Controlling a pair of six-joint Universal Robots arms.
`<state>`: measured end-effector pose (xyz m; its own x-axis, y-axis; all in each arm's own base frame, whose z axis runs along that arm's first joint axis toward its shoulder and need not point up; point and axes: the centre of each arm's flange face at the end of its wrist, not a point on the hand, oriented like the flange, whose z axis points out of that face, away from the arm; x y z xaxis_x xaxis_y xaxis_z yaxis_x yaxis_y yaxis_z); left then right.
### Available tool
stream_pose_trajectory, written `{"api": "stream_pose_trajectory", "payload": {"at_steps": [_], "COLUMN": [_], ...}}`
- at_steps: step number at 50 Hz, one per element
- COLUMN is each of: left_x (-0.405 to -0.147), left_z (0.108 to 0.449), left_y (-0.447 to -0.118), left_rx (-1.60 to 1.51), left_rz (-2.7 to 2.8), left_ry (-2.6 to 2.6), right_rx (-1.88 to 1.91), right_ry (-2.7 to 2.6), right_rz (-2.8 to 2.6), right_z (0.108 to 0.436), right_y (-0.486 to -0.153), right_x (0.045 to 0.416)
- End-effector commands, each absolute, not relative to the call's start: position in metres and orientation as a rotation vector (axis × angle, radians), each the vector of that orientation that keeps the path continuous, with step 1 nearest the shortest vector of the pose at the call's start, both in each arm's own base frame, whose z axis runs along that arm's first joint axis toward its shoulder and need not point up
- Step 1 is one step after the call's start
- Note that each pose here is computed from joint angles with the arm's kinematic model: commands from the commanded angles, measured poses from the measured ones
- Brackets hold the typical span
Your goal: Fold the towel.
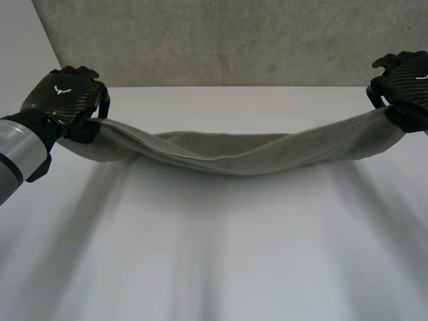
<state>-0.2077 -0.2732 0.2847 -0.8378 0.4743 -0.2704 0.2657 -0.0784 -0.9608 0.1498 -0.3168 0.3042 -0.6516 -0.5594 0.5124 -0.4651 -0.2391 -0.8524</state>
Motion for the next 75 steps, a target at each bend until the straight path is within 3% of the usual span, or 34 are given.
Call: {"api": "stream_pose_trajectory", "payload": {"at_steps": [1, 8, 16, 27, 36, 41, 47, 49, 60, 68, 75], "left_x": [-0.204, -0.200, -0.198, -0.195, -0.195, -0.197, -0.203, -0.206, -0.231, -0.249, -0.258], "left_z": [0.271, 0.248, 0.234, 0.255, 0.268, 0.253, 0.219, 0.210, 0.167, 0.160, 0.155], "left_y": [-0.270, -0.260, -0.243, -0.207, -0.213, -0.236, -0.276, -0.286, -0.359, -0.372, -0.382], "left_rx": [-0.837, -0.898, -0.948, -0.980, -0.983, -0.977, -1.046, -1.079, -1.168, -1.206, -1.144], "left_rz": [1.977, 1.864, 1.781, 1.725, 1.694, 1.616, 1.505, 1.486, 1.513, 1.624, 1.728], "left_ry": [-2.068, -2.148, -2.202, -2.131, -2.104, -2.143, -2.198, -2.201, -2.195, -2.100, -2.041], "right_rx": [-1.293, -1.404, -1.434, -1.353, -1.387, -1.385, -1.487, -1.521, -1.444, -1.289, -1.189], "right_ry": [1.916, 1.980, 2.006, 1.908, 1.837, 1.816, 1.812, 1.844, 1.905, 1.917, 1.891], "right_rz": [-1.994, -1.891, -1.798, -1.800, -1.815, -1.741, -1.568, -1.514, -1.596, -1.862, -1.954], "right_z": [0.288, 0.255, 0.245, 0.276, 0.296, 0.281, 0.249, 0.231, 0.203, 0.196, 0.185], "right_y": [-0.313, -0.300, -0.284, -0.263, -0.262, -0.280, -0.309, -0.331, -0.398, -0.437, -0.451], "right_x": [0.148, 0.140, 0.131, 0.104, 0.102, 0.104, 0.133, 0.140, 0.154, 0.164, 0.174]}}
